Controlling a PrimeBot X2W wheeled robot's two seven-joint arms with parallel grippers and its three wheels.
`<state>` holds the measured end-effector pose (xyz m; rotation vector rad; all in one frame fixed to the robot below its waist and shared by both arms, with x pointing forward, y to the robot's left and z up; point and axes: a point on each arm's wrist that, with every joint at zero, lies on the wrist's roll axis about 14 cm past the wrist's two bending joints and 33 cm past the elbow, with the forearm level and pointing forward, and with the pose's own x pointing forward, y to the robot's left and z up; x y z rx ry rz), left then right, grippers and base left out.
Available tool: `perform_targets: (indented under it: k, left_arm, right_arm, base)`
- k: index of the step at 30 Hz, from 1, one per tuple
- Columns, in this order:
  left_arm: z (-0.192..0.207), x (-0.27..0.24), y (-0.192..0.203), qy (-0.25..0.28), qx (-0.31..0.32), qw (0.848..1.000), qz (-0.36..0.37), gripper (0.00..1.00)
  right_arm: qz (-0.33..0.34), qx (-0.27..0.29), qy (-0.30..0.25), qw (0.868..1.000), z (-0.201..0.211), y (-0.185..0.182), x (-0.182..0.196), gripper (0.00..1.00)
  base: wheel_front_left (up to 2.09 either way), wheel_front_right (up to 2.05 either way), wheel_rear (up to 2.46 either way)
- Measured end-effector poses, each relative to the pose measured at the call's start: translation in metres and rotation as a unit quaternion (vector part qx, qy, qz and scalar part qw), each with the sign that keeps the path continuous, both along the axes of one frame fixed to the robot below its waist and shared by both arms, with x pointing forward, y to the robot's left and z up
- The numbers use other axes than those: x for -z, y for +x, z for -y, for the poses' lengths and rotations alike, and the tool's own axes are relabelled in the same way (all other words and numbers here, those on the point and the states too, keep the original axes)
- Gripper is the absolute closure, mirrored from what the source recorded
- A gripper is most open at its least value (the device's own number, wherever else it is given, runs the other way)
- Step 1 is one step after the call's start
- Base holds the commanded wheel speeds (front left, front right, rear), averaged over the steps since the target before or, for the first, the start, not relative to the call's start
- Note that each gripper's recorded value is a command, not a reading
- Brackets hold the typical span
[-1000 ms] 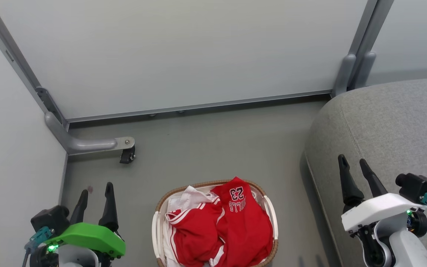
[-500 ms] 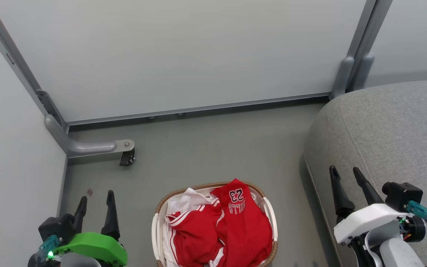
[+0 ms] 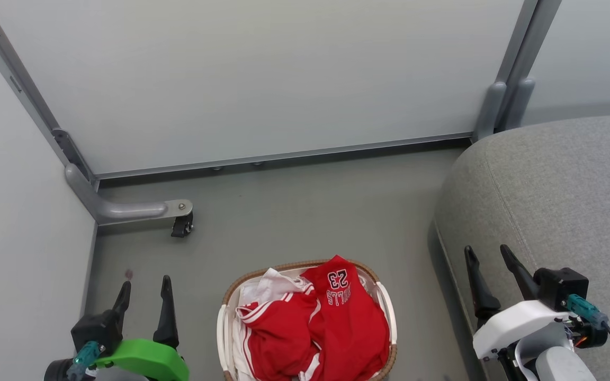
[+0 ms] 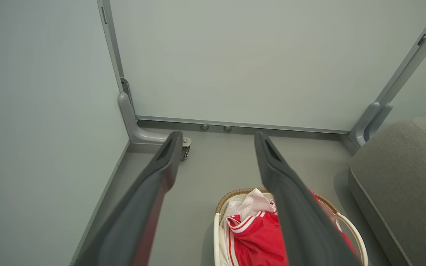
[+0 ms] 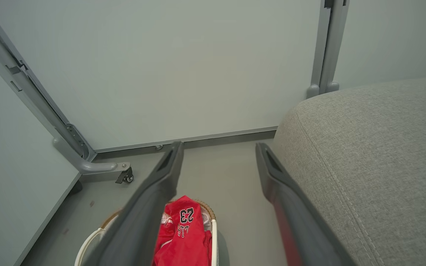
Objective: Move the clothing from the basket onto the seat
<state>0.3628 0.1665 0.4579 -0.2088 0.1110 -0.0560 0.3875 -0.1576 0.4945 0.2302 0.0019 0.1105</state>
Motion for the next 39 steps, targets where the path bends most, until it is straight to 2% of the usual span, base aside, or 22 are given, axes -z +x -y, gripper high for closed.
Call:
perform_targets:
  k: [12,23,32,39]
  left_arm:
    - [0.019,0.022,-0.002,0.020,0.037,0.999,-0.024,0.00]
    - [0.057,0.034,0.049,0.034,0.104,0.994,-0.030,0.00]
    - [0.101,0.073,0.087,0.055,0.182,0.980,-0.063,0.00]
    - [0.122,0.125,0.093,0.050,0.221,0.966,-0.124,0.00]
  right_arm:
    - [0.007,-0.010,-0.042,0.999,-0.004,0.006,0.003,0.00]
    - [0.060,-0.008,-0.054,0.997,-0.005,0.052,-0.022,0.00]
    - [0.087,-0.008,-0.065,0.994,-0.003,0.094,-0.025,0.00]
    - [0.072,-0.009,-0.071,0.995,-0.001,0.110,-0.002,0.00]
  base:
    - [0.00,0.00,0.00]
    - [0.00,0.00,0.00]
    - [0.00,0.00,0.00]
    - [0.00,0.00,0.00]
